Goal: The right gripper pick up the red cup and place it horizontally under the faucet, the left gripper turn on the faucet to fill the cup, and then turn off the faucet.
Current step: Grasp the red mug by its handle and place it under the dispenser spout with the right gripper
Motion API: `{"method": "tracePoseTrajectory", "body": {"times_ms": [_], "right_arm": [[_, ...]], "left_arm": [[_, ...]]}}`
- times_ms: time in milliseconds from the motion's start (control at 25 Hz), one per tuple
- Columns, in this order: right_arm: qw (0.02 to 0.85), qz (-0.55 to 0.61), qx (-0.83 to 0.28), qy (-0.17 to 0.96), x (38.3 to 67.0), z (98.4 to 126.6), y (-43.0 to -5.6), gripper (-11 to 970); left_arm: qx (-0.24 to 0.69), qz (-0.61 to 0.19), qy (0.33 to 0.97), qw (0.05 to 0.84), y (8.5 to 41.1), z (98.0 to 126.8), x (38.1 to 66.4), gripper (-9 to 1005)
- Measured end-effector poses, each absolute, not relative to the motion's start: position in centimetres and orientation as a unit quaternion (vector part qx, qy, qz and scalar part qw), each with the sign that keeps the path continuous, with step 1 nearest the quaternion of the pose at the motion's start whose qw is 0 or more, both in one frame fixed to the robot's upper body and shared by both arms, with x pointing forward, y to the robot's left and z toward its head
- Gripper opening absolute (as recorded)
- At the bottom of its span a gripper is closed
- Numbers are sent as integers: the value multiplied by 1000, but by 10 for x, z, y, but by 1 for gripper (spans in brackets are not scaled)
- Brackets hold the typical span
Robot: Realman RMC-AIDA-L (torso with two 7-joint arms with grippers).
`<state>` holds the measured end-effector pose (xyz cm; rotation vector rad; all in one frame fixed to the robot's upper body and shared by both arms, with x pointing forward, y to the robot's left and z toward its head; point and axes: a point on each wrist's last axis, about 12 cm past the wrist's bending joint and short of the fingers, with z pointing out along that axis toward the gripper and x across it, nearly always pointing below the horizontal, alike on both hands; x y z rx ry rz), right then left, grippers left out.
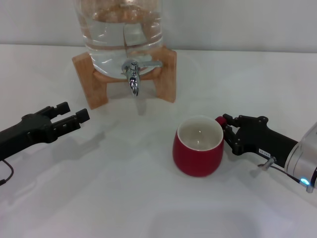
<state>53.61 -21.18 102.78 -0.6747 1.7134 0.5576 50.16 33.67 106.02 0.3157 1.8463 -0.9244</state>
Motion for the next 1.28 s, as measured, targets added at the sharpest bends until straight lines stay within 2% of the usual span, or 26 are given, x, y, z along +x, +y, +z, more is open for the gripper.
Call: {"method": "tracePoseTrajectory", "body": {"times_ms": [120,240,800,1280], "right_arm": [[572,238,-288,731,536,1028,-212,258],[571,240,-286,731,536,1028,-212,165],[589,254,-291,710,546,1044,-198,165],[578,252,-332,701,563,1054,-171,166]], "left_arm": [[130,-382,764,503,337,1060,502,887],[129,-382,765,502,338,1060,502,887],[128,-377,771,497,342,1059,499,887],[128,-357,801,462,348,1053,496,887]]}}
